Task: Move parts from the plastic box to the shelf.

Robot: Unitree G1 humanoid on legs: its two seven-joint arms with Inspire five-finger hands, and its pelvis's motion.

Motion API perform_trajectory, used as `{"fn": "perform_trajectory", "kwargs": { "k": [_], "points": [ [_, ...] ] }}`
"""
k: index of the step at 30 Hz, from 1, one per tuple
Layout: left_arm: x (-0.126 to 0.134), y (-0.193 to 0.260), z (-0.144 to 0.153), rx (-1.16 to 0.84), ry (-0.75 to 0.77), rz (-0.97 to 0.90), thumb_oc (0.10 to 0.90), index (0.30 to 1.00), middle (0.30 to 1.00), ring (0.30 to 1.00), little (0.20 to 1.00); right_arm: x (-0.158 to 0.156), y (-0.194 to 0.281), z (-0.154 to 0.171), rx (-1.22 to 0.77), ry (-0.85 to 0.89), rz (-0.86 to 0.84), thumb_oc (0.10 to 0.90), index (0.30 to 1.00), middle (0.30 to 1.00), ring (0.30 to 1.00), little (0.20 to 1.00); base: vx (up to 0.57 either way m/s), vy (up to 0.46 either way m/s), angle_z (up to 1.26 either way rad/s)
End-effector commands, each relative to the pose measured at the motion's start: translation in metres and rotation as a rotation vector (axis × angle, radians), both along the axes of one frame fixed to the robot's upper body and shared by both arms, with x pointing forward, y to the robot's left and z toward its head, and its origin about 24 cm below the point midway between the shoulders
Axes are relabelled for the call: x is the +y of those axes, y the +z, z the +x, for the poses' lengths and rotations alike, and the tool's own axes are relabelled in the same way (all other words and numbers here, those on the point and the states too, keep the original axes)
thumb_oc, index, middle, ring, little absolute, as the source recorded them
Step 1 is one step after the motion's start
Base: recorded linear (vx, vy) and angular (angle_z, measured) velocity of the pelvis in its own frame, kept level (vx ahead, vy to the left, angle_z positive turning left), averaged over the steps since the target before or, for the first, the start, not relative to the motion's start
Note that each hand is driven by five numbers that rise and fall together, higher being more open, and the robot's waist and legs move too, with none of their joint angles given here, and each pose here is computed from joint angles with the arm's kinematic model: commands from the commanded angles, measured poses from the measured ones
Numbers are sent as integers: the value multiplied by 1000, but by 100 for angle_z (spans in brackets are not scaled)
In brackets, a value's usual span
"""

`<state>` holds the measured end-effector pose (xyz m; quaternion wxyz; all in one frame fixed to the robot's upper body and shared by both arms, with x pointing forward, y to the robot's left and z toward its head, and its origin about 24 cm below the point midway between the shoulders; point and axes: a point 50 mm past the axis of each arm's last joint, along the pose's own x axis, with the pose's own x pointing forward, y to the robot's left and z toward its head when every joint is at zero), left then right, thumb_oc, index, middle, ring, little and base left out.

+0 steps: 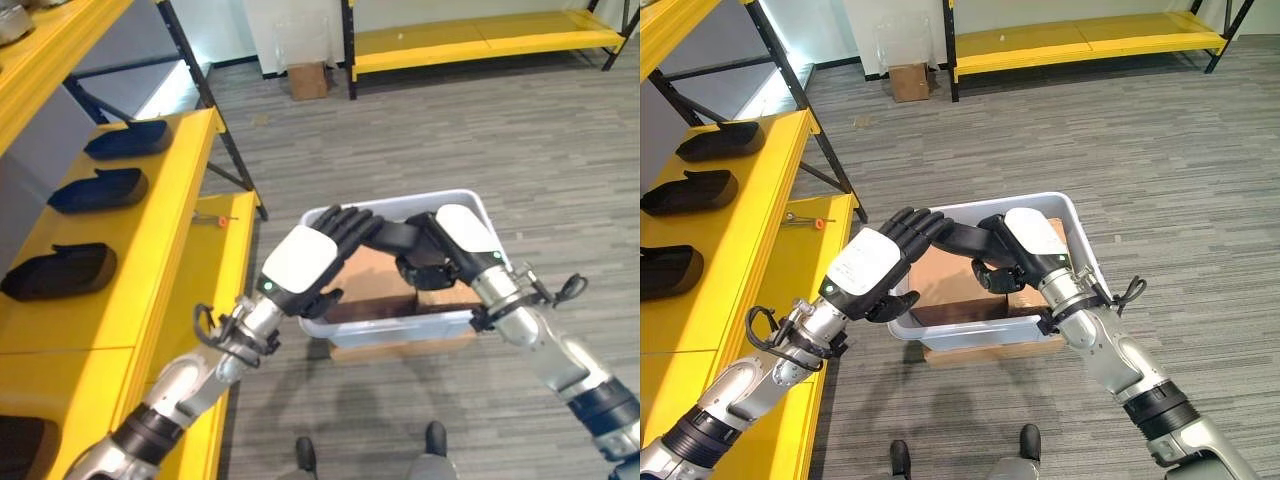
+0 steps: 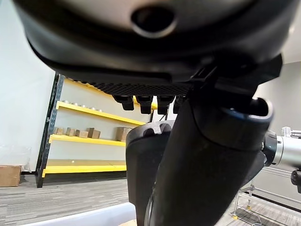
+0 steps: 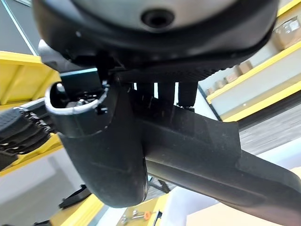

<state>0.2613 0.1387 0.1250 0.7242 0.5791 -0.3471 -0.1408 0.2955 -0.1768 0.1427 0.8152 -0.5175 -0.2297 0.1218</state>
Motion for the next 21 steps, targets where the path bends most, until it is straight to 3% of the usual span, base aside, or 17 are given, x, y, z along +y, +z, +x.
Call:
{"fn": "perform_trajectory", "kwargs": {
  "k": [1, 21],
  "points": [
    [-2, 31, 5, -184, -22, -59, 900, 1000, 1000, 1000, 1000, 38, 71, -11, -302, 232, 144, 400, 300, 300, 300, 300, 0, 0, 0],
    [9, 39, -5, -221, -7, -74, 900, 1000, 1000, 1000, 1000, 48, 70, -24, -219, 339, 393, 400, 300, 300, 300, 300, 4, 2, 1]
  ]
}}
